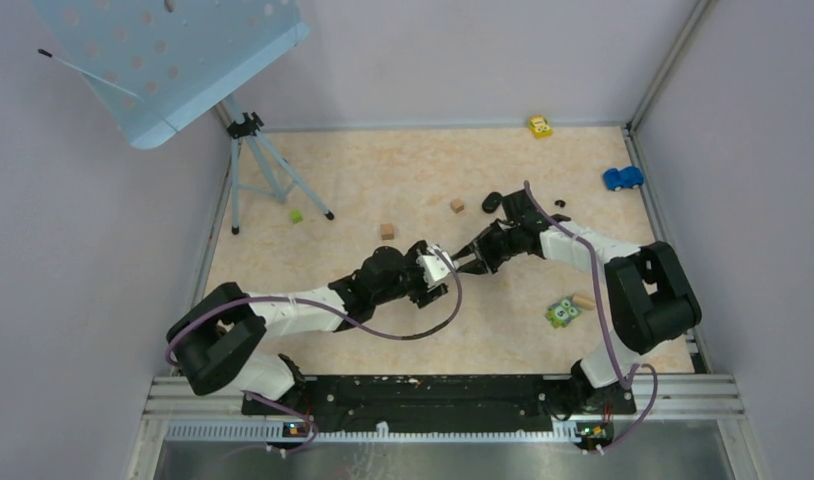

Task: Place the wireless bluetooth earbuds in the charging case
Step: Pass from the right arm to the left

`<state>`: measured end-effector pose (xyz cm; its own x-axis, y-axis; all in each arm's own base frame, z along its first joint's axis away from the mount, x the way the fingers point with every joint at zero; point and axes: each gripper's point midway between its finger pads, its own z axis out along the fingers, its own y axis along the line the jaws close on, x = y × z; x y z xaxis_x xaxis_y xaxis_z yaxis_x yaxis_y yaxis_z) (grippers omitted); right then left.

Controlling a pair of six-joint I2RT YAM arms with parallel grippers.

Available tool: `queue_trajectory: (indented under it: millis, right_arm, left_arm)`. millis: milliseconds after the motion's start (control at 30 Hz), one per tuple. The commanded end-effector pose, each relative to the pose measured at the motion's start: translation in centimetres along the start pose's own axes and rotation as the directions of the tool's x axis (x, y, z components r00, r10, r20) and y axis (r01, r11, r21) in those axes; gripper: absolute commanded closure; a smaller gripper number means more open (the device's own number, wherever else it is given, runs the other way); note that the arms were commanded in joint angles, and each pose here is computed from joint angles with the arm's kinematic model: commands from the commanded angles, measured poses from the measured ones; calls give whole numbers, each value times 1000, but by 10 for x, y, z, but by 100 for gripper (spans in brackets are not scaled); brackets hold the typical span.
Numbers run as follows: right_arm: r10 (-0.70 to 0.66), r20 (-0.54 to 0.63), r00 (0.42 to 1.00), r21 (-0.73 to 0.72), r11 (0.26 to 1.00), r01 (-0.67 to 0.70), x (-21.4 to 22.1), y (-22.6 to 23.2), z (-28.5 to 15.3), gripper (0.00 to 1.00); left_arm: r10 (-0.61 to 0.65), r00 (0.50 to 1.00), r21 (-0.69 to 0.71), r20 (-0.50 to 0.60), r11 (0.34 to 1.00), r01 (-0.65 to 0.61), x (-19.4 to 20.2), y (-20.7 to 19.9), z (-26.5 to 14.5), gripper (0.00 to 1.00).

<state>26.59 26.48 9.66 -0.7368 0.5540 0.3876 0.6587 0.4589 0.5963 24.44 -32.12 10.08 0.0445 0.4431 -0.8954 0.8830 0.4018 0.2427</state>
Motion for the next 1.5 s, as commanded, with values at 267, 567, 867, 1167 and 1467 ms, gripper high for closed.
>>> queue_trajectory:
  millis: [267,567,867,1167,1467]
  right_arm:
    - [33,-18,999,-44,998,-34,12,5,-9,100]
    - [14,-47,999,-59,998,-17,15,9,-8,100]
    - [10,-62,998,-87,996,-16,16,18,-8,100]
    - [9,-70,997,-92,996,-15,16,19,-7,100]
    - [14,-73,997,-93,995,-20,16,18,-7,100]
  left_arm:
    - [179,955,-66,235,984,-168,-53,4,-11,11]
    - [188,961,-140,201,977,-161,-46,11,-4,24]
    - [213,962,-137,169,972,-191,-37,1,-1,28]
    - [231,963,-186,140,961,-203,-31,10,2,44]
    - [225,967,-194,123,961,-199,-24,11,5,48]
